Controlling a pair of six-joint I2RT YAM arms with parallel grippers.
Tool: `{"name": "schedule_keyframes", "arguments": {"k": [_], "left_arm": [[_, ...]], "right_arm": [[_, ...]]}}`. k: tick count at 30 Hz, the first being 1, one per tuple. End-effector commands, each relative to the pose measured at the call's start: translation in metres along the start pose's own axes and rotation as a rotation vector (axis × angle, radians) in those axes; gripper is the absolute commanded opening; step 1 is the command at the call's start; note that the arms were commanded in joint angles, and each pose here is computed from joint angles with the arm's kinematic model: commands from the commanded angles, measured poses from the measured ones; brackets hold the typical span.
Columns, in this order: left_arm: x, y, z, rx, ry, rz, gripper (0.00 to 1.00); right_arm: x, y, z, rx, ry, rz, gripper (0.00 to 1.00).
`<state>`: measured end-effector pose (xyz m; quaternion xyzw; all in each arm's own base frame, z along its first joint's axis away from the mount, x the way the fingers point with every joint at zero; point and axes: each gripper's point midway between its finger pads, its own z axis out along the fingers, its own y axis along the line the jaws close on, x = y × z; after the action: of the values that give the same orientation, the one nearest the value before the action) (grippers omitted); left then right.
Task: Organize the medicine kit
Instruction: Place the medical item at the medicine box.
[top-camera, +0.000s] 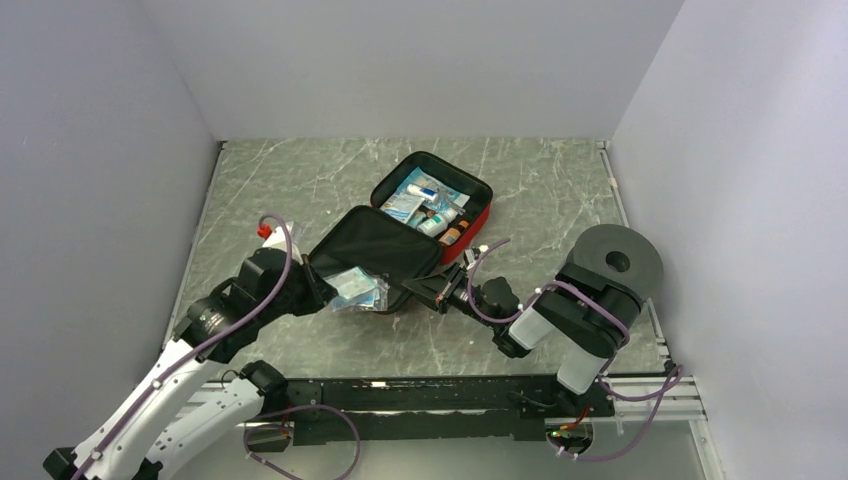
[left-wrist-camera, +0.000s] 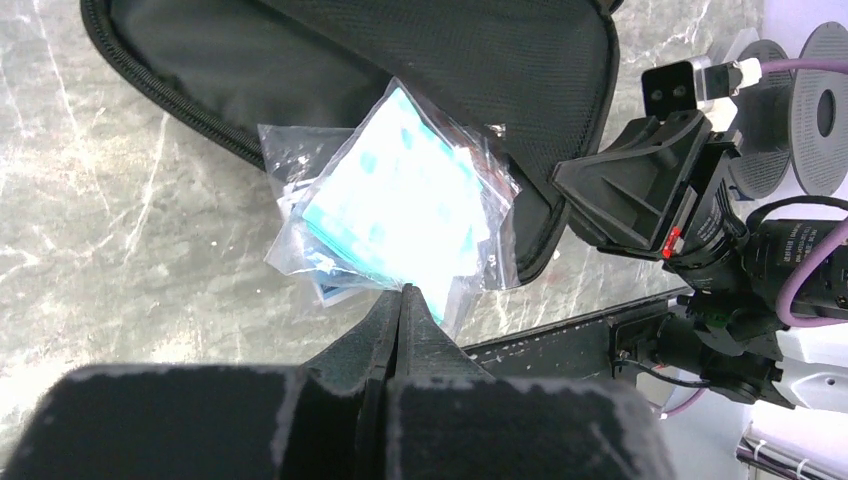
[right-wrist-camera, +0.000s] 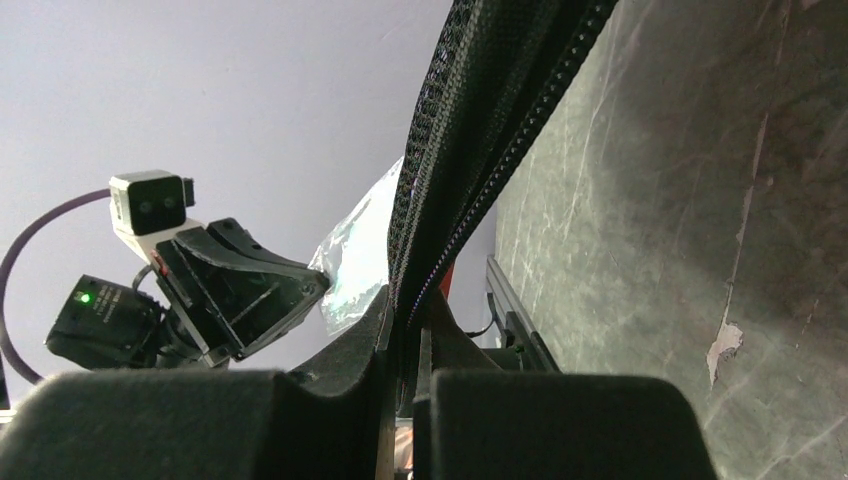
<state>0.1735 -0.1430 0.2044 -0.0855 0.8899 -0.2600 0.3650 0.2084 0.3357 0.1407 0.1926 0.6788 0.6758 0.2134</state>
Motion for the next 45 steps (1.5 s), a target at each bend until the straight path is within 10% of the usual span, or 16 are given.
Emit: {"name": "schedule_keyframes", "arguments": {"k": [1, 45], "left_arm": [[-0.004, 0.001, -0.007, 0.014, -0.032, -0.045, 0.0], [-0.037, -0.043, 0.07, 0.104, 0.093, -0.018, 0.06]], "right_arm": [[-0.011, 0.085, -0.008, -0.327, -0.053, -0.058, 0.0], [-0.017, 0.107, -0.013, -0.386, -0.061, -0.067, 0.0]]}}
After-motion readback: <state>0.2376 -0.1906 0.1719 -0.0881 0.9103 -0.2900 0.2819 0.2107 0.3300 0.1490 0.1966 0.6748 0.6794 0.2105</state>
